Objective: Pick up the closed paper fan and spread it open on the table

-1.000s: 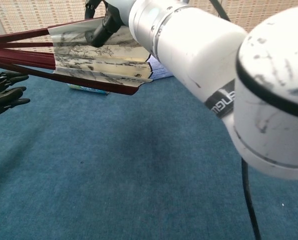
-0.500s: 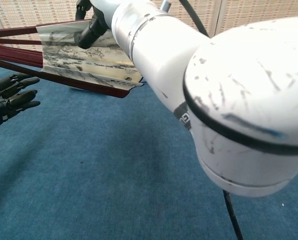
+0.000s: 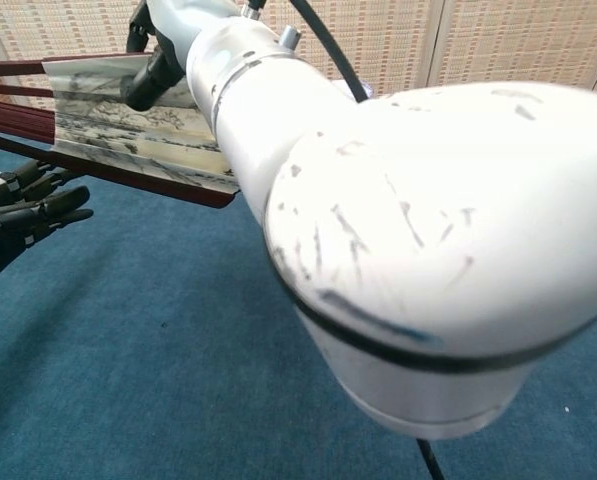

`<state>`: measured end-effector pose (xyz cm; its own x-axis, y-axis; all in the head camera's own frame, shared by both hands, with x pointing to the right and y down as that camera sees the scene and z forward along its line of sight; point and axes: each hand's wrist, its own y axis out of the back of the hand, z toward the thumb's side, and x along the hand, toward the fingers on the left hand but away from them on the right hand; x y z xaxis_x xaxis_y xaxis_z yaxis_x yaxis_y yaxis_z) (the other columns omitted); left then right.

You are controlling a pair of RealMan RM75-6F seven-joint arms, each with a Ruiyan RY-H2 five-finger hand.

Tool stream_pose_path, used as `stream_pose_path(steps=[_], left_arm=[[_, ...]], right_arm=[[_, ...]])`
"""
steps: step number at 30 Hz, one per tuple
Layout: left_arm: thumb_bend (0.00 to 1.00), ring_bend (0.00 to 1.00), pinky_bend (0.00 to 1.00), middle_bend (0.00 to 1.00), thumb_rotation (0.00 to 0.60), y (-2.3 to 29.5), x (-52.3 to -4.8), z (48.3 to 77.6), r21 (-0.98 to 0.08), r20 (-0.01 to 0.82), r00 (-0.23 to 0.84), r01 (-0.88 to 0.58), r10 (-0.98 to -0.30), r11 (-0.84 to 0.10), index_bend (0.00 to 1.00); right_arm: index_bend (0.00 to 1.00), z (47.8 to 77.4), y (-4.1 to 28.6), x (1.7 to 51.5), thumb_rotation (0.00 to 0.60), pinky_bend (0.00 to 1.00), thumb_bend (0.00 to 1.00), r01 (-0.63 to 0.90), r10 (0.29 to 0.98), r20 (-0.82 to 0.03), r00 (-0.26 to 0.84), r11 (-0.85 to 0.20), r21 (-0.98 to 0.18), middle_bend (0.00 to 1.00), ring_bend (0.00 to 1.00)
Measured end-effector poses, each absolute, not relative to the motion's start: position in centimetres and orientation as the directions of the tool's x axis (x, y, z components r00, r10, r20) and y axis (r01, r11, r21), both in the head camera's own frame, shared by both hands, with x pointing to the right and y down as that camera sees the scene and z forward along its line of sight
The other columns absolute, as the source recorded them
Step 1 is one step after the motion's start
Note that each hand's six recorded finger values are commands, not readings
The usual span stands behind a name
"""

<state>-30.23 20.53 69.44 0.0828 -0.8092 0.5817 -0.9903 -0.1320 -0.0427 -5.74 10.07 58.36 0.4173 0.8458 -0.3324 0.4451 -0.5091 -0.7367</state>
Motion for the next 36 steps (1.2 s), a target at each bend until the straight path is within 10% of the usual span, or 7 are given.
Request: stream_pose_path(steps=[12,24,36], left_arm=[[0.38,0.00,0.08,0.00,0.600,20.5,-28.4,67.5,0.079,0.562,0.155,-0.988,-0.812,-0.134,0.06],[0.43,0.00,0.09,0.01,0.600,20.5,-28.7,68.0,0.063,0.574,0.130,-0.991,-0.808,-0.115,0.50],[0.54,0.00,0.10,0.07,0.600,19.8,-28.6,67.7,0.060,0.555,0.106,-0.994,-0.825,-0.088,0.64]], right_arm=[[0.73,59.1,10.5,-6.8,0.600,0.03,0.60,0.432,0.848,-0.333,0.413,-0.504,-0.748,0.12,0.00],[0.73,59.1,10.2,-6.6,0.600,0.03,0.60,0.462,0.854,-0.331,0.401,-0.501,-0.732,0.12,0.00],[0.73,58.9,10.4,-6.5,0.600,0.03,0.60,0.457,0.852,-0.329,0.408,-0.502,-0.734,0.12,0.00]])
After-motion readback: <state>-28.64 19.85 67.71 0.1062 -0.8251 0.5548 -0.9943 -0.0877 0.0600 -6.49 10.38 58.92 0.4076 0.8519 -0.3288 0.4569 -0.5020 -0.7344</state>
